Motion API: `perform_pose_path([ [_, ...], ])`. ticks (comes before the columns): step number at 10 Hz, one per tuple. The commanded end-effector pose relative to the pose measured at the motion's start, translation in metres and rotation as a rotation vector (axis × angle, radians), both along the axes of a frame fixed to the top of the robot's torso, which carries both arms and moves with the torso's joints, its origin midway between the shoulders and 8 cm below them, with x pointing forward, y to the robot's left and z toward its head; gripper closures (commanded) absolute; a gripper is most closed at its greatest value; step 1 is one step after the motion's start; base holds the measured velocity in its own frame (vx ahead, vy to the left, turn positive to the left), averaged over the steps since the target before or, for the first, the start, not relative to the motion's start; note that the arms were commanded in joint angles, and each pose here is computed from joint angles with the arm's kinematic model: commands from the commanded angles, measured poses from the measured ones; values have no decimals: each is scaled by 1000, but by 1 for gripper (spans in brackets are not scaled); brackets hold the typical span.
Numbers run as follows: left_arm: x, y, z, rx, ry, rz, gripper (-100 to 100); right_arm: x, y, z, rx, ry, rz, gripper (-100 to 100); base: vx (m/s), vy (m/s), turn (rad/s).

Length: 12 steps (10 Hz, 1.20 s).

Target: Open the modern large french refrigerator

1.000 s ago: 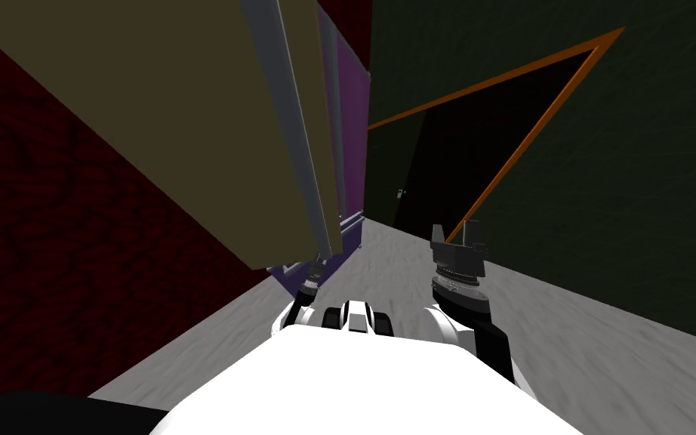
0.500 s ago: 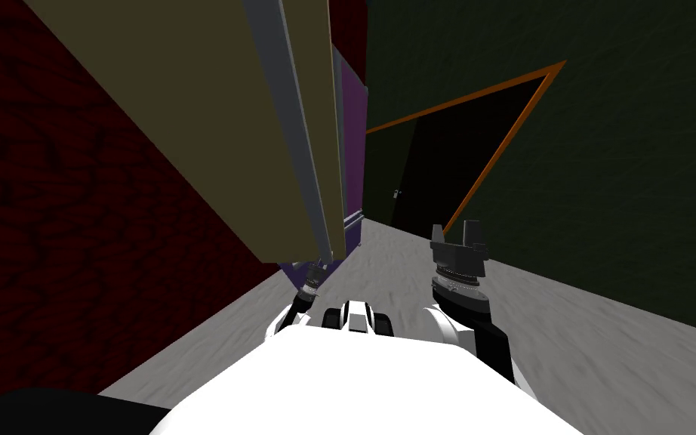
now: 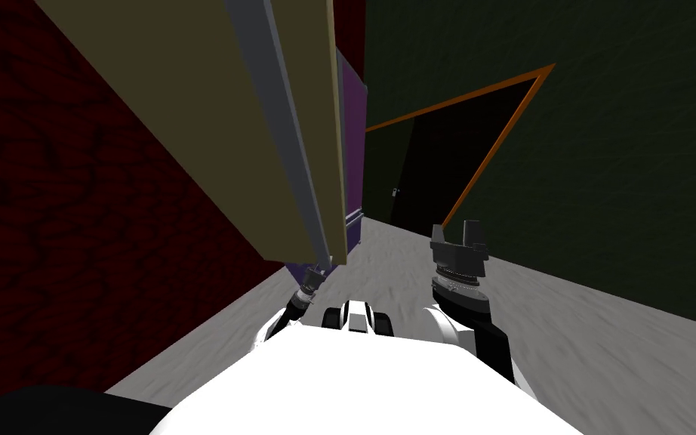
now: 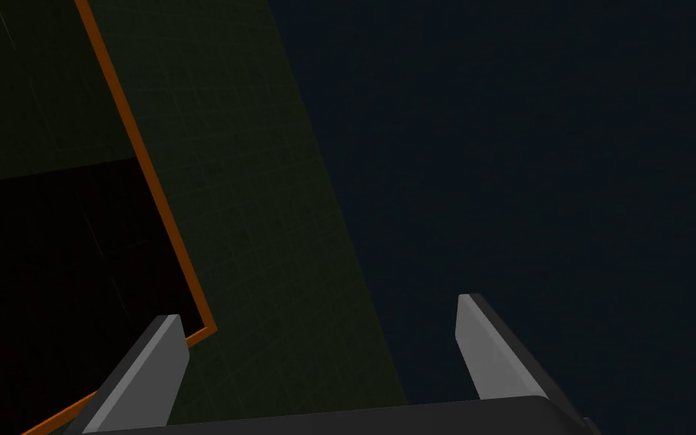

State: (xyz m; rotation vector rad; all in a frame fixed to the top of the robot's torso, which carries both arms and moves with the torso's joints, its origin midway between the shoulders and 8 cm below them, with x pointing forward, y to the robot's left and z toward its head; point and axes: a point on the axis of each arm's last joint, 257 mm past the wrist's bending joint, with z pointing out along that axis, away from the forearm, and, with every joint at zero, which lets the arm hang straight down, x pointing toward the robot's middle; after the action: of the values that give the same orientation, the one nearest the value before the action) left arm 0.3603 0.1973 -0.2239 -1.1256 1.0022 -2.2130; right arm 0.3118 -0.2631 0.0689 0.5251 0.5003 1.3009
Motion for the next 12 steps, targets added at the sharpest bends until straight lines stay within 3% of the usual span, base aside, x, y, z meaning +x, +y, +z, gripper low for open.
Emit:
perform_pose_path([
  [1, -17, 2, 10, -11, -26, -81, 100, 0, 0, 0, 0, 0, 0, 0, -77, 51, -42],
  [2, -26, 2, 10, -12, -22, -119, 100, 0, 0, 0, 0, 0, 0, 0, -87, 55, -40],
  [3, -26, 2, 11, -13, -25, -120, 100, 0, 0, 0, 0, 0, 0, 0, -77, 47, -13],
  [4, -24, 11, 11, -4, 0, -118, -100, 0, 0, 0, 0, 0, 0, 0, -31, -4, 70],
  [8, -21, 23, 33, -6, -1, -139, -100, 0, 0, 0, 0, 0, 0, 0, 3, -58, 66],
  [12, -19, 28, 44, -7, -1, -152, -100, 0, 0, 0, 0, 0, 0, 0, 11, -38, 32],
])
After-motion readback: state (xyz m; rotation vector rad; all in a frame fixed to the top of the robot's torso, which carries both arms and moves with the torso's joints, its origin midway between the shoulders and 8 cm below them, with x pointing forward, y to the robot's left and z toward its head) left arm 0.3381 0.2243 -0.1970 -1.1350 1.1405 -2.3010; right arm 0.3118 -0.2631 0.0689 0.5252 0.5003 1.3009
